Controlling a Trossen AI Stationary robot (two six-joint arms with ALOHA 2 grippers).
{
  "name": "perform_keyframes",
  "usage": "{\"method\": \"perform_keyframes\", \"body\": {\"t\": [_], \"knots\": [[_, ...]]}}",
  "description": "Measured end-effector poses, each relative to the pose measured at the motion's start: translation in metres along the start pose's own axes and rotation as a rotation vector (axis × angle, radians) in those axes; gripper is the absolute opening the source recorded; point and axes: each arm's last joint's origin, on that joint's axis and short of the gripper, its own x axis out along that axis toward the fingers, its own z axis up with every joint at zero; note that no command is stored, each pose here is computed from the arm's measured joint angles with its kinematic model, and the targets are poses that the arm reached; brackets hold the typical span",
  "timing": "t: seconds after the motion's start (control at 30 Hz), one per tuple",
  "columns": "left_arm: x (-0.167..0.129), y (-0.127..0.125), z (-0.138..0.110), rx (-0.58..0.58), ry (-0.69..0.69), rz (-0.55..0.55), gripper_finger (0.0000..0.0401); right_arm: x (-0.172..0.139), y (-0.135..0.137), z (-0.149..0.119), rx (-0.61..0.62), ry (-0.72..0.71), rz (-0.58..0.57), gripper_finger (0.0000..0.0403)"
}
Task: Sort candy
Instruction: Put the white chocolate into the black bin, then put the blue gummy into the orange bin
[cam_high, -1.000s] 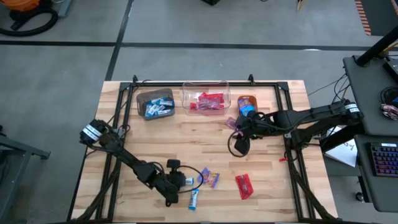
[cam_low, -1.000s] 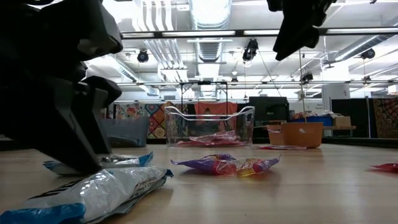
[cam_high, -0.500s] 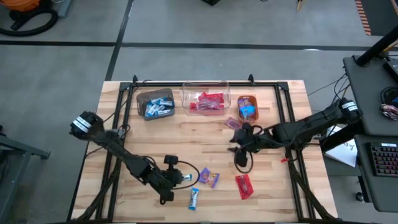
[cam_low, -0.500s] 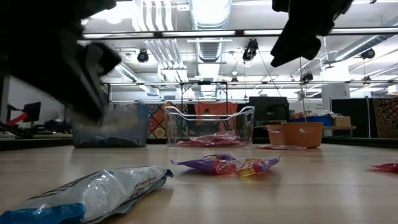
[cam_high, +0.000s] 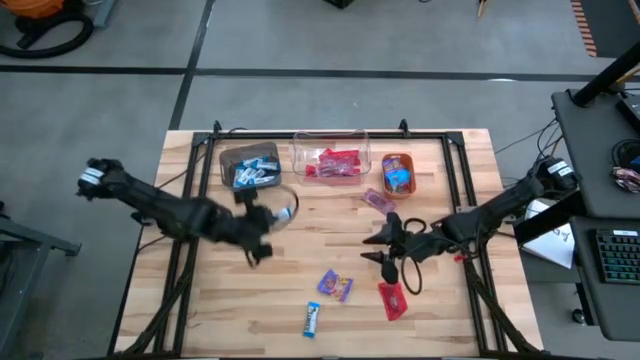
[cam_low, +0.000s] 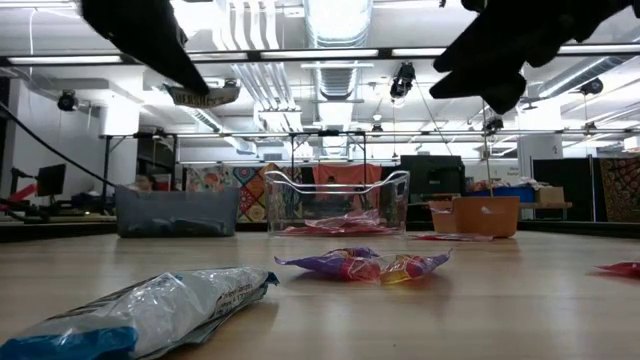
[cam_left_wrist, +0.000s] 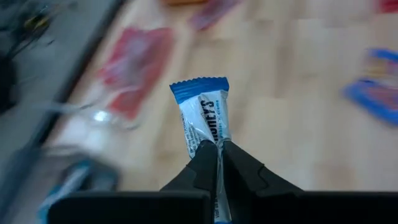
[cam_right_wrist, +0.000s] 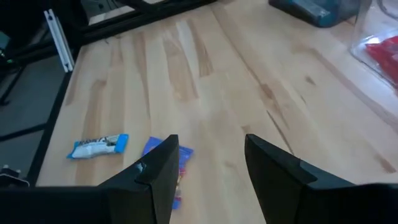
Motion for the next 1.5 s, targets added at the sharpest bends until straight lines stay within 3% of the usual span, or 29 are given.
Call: {"method": "perform_keyframes", "body": {"t": [0.2, 0.37, 0.53, 0.7, 1.13, 1.33, 1.5], "knots": [[0.009, 0.065, -0.001, -0.146, 0.107, 0.201, 0.0, 0.004, -0.001, -0.01, -0.006, -0.009, -0.013, 0.0173], [0.03, 0.114, -0.019, -0.209, 0.259, 0.361, 0.0, 0.009, -0.001, -0.014, -0.016, 0.01, -0.027, 0.0173], [0.059, 0.152, -0.05, -0.27, 0.33, 0.404, 0.0006, 0.013, -0.001, -0.017, -0.022, 0.022, -0.034, 0.0173], [0.07, 0.171, -0.069, -0.303, 0.331, 0.31, 0.004, 0.015, -0.001, -0.02, -0.001, 0.035, -0.035, 0.0173], [0.066, 0.173, -0.064, -0.347, 0.317, 0.298, 0.0122, 0.016, -0.001, -0.02, 0.049, 0.043, -0.038, 0.0173], [0.058, 0.15, -0.042, -0.413, 0.171, 0.06, 0.0125, 0.016, -0.001, -0.021, 0.105, 0.042, -0.039, 0.0173], [0.049, 0.103, -0.025, -0.358, 0.03, -0.139, 0.0126, 0.017, -0.001, -0.022, 0.074, 0.05, -0.04, 0.0173]]}}
